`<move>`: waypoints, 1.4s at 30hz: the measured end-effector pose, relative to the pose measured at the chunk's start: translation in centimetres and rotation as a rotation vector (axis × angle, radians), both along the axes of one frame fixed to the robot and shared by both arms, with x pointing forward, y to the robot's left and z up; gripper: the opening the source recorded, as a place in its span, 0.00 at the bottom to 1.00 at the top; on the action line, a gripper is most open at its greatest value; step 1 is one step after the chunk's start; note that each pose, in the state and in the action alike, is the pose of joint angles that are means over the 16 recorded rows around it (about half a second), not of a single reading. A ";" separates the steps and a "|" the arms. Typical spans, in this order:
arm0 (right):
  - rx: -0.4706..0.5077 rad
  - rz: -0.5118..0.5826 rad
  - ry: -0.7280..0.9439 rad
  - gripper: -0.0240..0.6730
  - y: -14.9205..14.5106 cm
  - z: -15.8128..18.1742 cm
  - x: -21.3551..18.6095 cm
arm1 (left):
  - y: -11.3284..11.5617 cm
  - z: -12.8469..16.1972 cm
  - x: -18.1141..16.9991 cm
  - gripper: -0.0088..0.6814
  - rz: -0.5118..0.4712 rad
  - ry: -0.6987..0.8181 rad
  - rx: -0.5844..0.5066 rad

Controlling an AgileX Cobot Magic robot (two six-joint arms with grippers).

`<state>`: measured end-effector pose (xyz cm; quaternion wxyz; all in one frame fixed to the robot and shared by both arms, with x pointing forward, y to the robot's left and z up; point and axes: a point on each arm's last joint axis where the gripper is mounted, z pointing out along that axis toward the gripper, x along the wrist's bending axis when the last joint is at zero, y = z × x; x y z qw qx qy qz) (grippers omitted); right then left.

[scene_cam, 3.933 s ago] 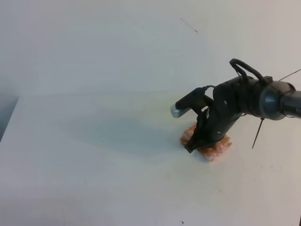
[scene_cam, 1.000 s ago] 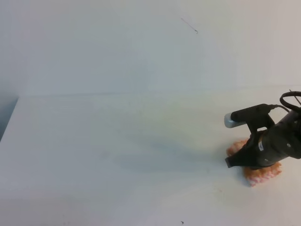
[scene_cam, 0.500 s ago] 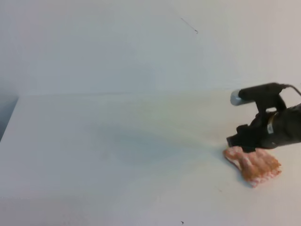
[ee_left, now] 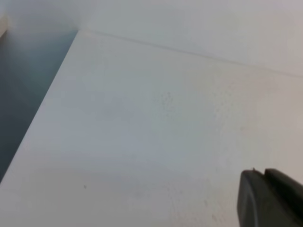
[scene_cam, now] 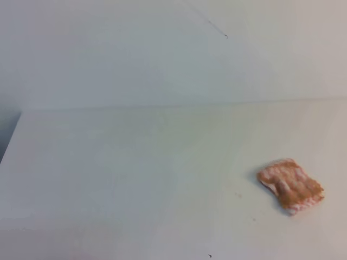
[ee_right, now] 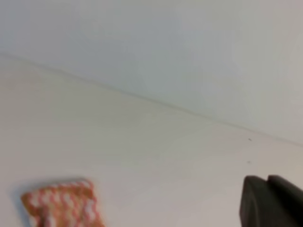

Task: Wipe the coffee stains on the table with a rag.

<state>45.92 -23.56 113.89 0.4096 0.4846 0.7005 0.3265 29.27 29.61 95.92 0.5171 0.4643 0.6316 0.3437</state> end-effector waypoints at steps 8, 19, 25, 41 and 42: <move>0.018 -0.055 -0.065 0.04 -3.3 -0.4 -6.7 | 0.0 0.0 0.0 0.01 0.000 0.000 0.000; 0.249 0.068 -0.101 0.03 -4.1 -7.4 -13.1 | 0.0 0.0 0.0 0.01 0.000 0.000 0.000; 0.303 0.112 -0.105 0.03 -4.1 -10.2 -14.5 | 0.0 0.0 0.0 0.01 0.000 0.000 0.000; 0.305 0.112 -0.103 0.03 -4.2 -12.0 -15.0 | 0.0 0.0 0.0 0.01 0.000 0.000 0.000; 0.306 0.107 -0.105 0.03 -4.3 -12.0 -15.0 | 0.0 0.0 0.0 0.01 0.000 0.000 0.000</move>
